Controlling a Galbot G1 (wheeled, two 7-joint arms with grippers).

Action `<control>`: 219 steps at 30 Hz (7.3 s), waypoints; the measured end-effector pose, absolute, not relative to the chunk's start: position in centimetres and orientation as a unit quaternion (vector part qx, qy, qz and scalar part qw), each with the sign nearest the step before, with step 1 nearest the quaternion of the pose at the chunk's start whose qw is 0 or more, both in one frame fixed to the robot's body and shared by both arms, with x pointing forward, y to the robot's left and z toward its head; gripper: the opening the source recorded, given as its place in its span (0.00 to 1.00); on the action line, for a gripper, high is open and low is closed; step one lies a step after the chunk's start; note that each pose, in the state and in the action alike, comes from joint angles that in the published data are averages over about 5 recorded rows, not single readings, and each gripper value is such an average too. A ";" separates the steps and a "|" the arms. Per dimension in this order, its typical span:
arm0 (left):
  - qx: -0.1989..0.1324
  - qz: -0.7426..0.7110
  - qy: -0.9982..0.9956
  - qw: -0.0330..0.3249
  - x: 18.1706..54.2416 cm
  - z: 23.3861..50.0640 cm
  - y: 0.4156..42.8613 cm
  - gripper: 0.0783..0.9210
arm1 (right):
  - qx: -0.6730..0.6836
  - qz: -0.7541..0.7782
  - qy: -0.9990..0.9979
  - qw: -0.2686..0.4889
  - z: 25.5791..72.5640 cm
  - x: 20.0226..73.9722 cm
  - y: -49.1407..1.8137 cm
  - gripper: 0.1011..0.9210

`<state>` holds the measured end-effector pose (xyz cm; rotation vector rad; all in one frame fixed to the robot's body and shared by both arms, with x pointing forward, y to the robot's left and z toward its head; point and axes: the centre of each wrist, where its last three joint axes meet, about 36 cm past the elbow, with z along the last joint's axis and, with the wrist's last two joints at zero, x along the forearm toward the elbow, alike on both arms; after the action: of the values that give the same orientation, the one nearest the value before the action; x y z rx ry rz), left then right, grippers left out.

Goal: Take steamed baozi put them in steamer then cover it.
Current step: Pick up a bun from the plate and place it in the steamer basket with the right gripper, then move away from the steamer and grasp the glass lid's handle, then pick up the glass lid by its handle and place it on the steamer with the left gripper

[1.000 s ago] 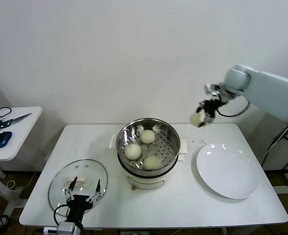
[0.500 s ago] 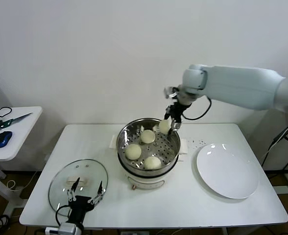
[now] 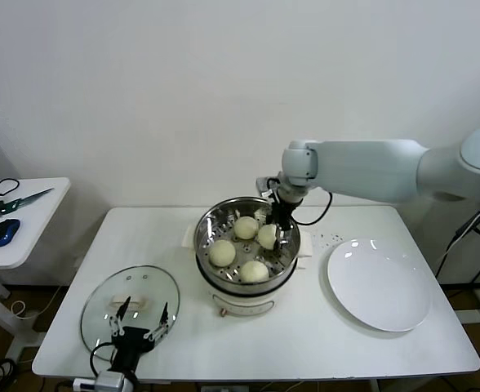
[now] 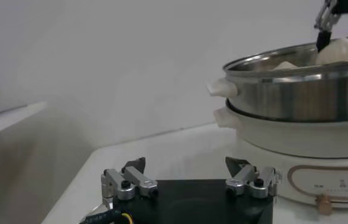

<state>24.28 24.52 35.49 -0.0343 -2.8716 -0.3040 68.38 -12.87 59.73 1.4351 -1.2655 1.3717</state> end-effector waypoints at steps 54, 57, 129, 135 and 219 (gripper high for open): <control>0.014 -0.147 -0.984 0.096 26.1 37.2 24.2 0.88 | 0.469 0.266 -0.840 0.050 54.3 61.7 -32.4 0.88; 0.026 -0.165 -0.982 0.090 26.3 37.6 24.4 0.88 | 0.438 0.237 -0.867 0.027 52.8 60.0 -33.3 0.88; -0.012 -0.761 -0.641 0.101 32.0 26.5 30.7 0.81 | 0.137 0.134 -0.979 0.074 33.7 38.0 -39.1 0.88; -0.013 -0.755 -0.648 0.103 32.0 26.0 31.0 0.60 | 0.141 0.137 -0.978 0.076 33.2 37.7 -38.9 0.88; 0.017 -0.702 -0.712 -0.003 40.3 45.2 0.9 0.08 | 0.133 0.182 -0.970 0.086 31.1 40.9 -42.4 0.88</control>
<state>40.30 0.91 45.22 0.0537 -2.2396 -2.2105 40.89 -42.36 31.09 0.3972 -2.8923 0.5427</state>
